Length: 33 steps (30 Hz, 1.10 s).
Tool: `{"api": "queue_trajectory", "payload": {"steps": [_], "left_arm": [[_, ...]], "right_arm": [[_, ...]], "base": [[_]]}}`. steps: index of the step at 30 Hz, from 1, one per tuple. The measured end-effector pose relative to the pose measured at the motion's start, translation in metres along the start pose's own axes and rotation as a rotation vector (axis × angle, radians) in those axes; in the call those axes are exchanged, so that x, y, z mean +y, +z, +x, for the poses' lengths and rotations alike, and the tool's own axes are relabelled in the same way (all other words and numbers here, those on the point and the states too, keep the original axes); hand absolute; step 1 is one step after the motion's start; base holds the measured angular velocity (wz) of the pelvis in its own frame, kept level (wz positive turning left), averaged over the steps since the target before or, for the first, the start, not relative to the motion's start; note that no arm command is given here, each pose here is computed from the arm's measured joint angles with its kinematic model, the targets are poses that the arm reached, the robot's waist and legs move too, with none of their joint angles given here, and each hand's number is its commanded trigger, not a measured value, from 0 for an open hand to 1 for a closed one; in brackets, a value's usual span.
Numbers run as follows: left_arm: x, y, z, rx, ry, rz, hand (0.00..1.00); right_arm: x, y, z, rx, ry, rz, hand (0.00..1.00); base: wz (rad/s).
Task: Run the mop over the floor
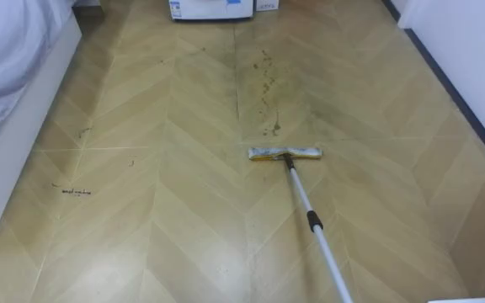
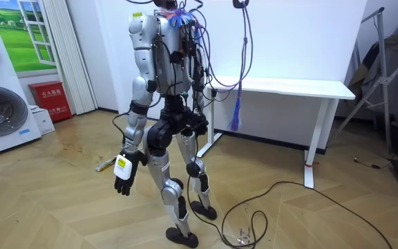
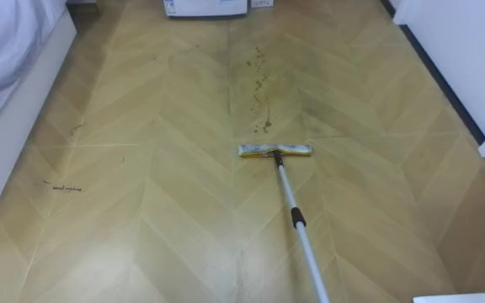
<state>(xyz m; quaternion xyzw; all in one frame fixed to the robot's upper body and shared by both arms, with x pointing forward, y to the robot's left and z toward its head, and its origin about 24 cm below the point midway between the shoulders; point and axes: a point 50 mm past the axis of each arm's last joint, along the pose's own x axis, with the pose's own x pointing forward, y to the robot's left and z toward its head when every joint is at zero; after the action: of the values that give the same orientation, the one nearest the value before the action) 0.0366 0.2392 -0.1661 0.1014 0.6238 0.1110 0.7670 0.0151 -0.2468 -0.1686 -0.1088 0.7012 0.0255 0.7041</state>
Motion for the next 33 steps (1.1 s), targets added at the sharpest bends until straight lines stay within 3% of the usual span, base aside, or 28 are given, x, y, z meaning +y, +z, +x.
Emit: {"api": "queue_trajectory", "payload": {"steps": [8,26,33], "left_arm": [[0.001,-0.012,-0.001,0.042,0.006,0.002,0.00],[0.001,-0.001,0.000,0.023,0.009,0.028,0.00],[-0.006,0.030,0.003,-0.052,0.011,0.085,0.00]], "right_arm": [[0.000,-0.001,0.000,0.004,0.000,0.001,1.00],[0.002,0.004,0.000,0.006,-0.003,0.032,1.00],[0.001,0.015,0.001,-0.011,-0.044,0.107,1.00]], "base": [[0.02],[0.03],[0.13]]}}
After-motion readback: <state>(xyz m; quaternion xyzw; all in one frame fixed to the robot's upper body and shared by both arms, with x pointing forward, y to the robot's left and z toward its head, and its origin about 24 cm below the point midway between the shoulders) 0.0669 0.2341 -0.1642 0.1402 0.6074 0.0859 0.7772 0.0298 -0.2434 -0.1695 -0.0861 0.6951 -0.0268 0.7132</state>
